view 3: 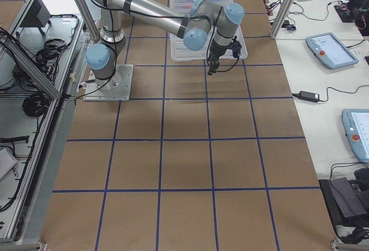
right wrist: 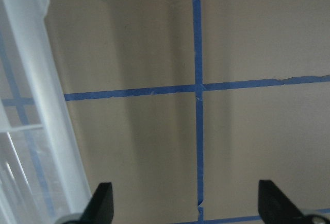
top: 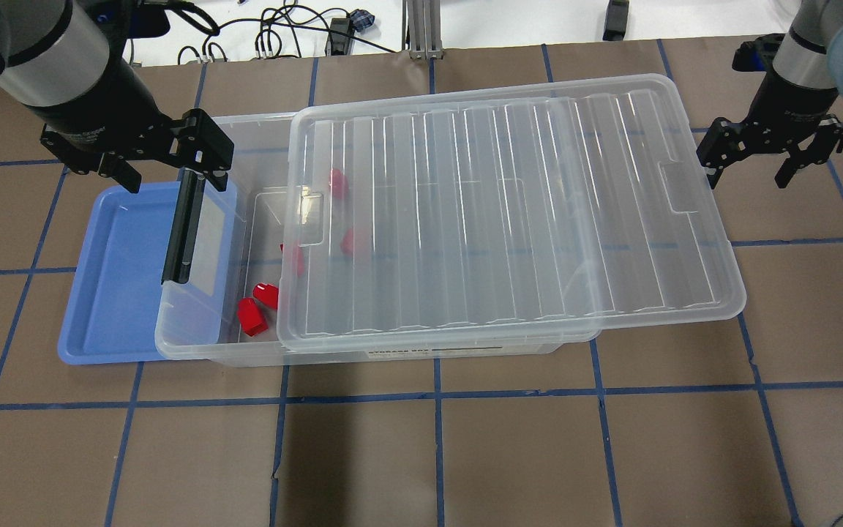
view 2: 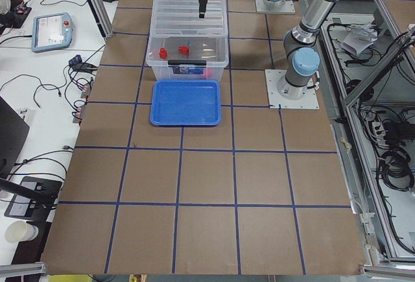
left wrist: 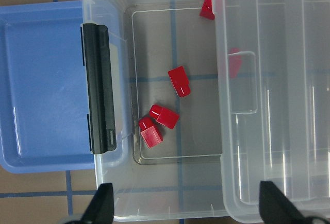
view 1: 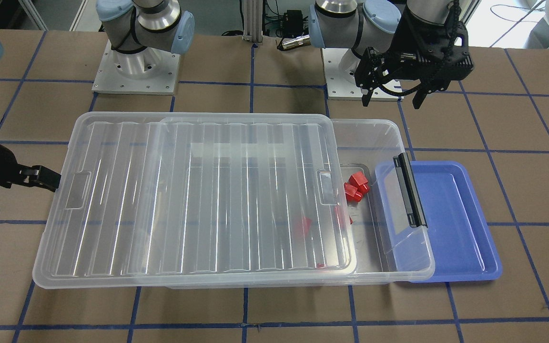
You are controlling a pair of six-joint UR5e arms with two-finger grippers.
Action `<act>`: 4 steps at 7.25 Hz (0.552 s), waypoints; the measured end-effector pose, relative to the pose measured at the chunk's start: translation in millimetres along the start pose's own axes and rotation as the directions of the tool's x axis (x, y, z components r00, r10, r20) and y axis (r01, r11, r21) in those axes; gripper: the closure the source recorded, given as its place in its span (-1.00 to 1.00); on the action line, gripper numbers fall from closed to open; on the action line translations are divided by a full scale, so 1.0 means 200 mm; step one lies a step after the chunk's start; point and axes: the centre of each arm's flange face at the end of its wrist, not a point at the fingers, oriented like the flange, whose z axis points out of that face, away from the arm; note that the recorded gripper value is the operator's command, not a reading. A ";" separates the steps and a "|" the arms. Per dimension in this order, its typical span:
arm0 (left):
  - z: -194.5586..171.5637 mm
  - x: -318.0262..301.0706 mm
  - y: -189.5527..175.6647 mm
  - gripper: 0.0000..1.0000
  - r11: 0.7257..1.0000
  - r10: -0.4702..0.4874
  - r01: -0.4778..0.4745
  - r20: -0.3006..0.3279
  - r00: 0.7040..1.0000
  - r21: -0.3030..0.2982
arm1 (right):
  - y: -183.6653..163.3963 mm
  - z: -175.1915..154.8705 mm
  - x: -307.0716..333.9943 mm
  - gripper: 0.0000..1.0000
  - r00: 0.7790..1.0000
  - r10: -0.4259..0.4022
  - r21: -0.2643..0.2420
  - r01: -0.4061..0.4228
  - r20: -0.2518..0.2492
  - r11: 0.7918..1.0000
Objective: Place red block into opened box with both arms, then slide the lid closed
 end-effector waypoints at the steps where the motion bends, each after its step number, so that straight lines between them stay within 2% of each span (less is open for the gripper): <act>1: 0.01 0.00 0.00 -1.00 1.000 -0.002 0.002 0.000 1.000 -0.008 | 0.00 0.00 -0.07 -1.00 1.000 0.015 0.001 -0.015 0.009 1.000; 4: 0.00 0.00 0.00 -1.00 1.000 -0.003 0.003 0.001 1.000 -0.008 | 0.01 0.00 -0.30 -1.00 0.999 0.047 0.001 -0.047 0.013 0.999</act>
